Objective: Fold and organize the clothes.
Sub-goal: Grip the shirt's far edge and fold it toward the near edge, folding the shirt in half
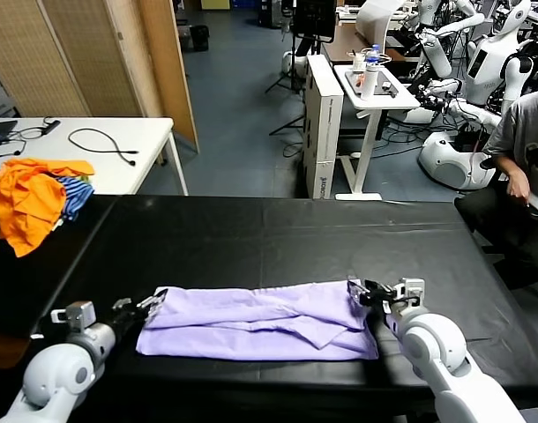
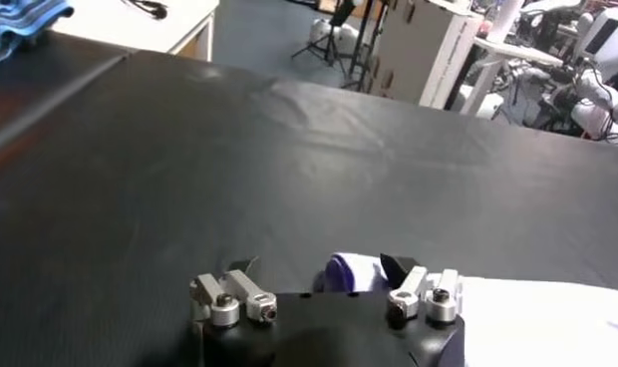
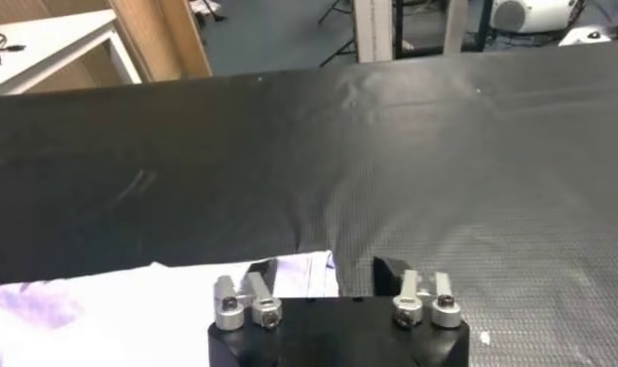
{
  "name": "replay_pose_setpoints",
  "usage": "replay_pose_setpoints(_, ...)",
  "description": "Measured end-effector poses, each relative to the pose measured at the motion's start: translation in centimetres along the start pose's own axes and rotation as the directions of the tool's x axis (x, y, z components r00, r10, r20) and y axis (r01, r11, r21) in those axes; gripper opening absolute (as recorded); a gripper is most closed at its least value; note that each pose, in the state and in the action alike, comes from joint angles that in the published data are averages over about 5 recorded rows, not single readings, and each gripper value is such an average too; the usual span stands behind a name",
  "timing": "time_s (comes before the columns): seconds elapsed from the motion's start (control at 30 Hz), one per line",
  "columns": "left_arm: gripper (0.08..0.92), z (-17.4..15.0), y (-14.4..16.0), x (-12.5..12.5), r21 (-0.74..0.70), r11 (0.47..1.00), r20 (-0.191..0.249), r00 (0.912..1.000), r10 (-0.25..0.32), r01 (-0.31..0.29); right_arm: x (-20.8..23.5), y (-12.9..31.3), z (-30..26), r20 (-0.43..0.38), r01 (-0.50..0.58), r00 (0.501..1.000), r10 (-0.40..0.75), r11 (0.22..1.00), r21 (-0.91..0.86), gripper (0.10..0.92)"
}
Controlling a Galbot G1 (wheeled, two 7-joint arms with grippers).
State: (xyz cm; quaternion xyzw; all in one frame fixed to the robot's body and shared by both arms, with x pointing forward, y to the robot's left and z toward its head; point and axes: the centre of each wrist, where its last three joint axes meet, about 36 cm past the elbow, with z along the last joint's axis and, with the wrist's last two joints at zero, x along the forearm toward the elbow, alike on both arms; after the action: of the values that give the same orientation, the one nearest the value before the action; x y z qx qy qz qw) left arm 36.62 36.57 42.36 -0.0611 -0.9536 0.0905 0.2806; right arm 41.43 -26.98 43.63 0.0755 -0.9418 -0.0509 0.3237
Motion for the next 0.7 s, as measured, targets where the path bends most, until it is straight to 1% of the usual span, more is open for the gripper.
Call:
replay_pose_setpoints(0.03,0.45,0.0,-0.1,0.0,-0.004,1.0,0.001,1.0,0.002,-0.002,0.0,0.1,0.1,0.004,-0.001,1.0,0.001,1.0,0.0,0.211)
replay_pose_setpoints(0.07,0.393,0.0,-0.2,0.0,-0.011,1.0,0.003,1.0,0.003,-0.003,0.0,0.2,0.2,0.009,-0.002,1.0,0.002,1.0,0.001,0.177)
replay_pose_setpoints(0.13,0.266,0.1,-0.3,0.0,-0.032,0.999,0.008,1.0,0.0,0.0,-0.1,0.3,0.4,0.026,-0.011,1.0,0.011,1.0,0.002,0.143)
replay_pose_setpoints(0.17,0.215,0.2,-0.4,-0.1,-0.044,0.999,0.011,0.9999,-0.003,0.004,-0.2,0.3,0.6,0.036,-0.018,0.999,0.017,1.0,0.003,0.143)
replay_pose_setpoints(0.23,0.154,0.3,-0.4,-0.2,-0.067,0.998,0.019,0.9997,-0.015,0.016,-0.3,0.5,1.0,0.059,-0.035,0.998,0.035,0.999,0.002,0.14)
replay_pose_setpoints(0.27,0.142,0.4,-0.3,-0.3,-0.076,0.997,0.023,0.9995,-0.022,0.024,-0.4,0.6,1.2,0.07,-0.045,0.997,0.045,0.999,0.0,0.14)
replay_pose_setpoints(0.4,0.145,0.4,-0.2,-0.6,-0.095,0.994,0.039,0.9983,-0.043,0.047,-0.7,1.1,1.7,0.1,-0.063,0.993,0.065,0.998,-0.018,0.14)
replay_pose_setpoints(0.57,0.145,0.3,-0.4,-0.6,-0.094,0.995,0.045,0.9983,-0.037,0.041,-0.3,1.2,1.4,0.073,-0.004,0.997,0.006,1.0,-0.031,0.149)
replay_pose_setpoints(0.6,0.145,0.3,-0.5,-0.6,-0.093,0.995,0.047,0.9984,-0.032,0.036,-0.2,1.1,1.3,0.067,0.011,0.998,-0.009,1.0,-0.028,0.171)
replay_pose_setpoints(0.67,0.157,0.2,-0.6,-0.4,-0.09,0.995,0.055,0.9982,-0.024,0.029,0.3,0.9,1.0,0.062,0.036,0.998,-0.034,0.999,-0.022,0.251)
replay_pose_setpoints(0.7,0.181,0.1,-0.7,-0.2,-0.089,0.996,0.059,0.998,-0.021,0.027,0.5,0.7,0.8,0.061,0.046,0.997,-0.045,0.999,-0.019,0.305)
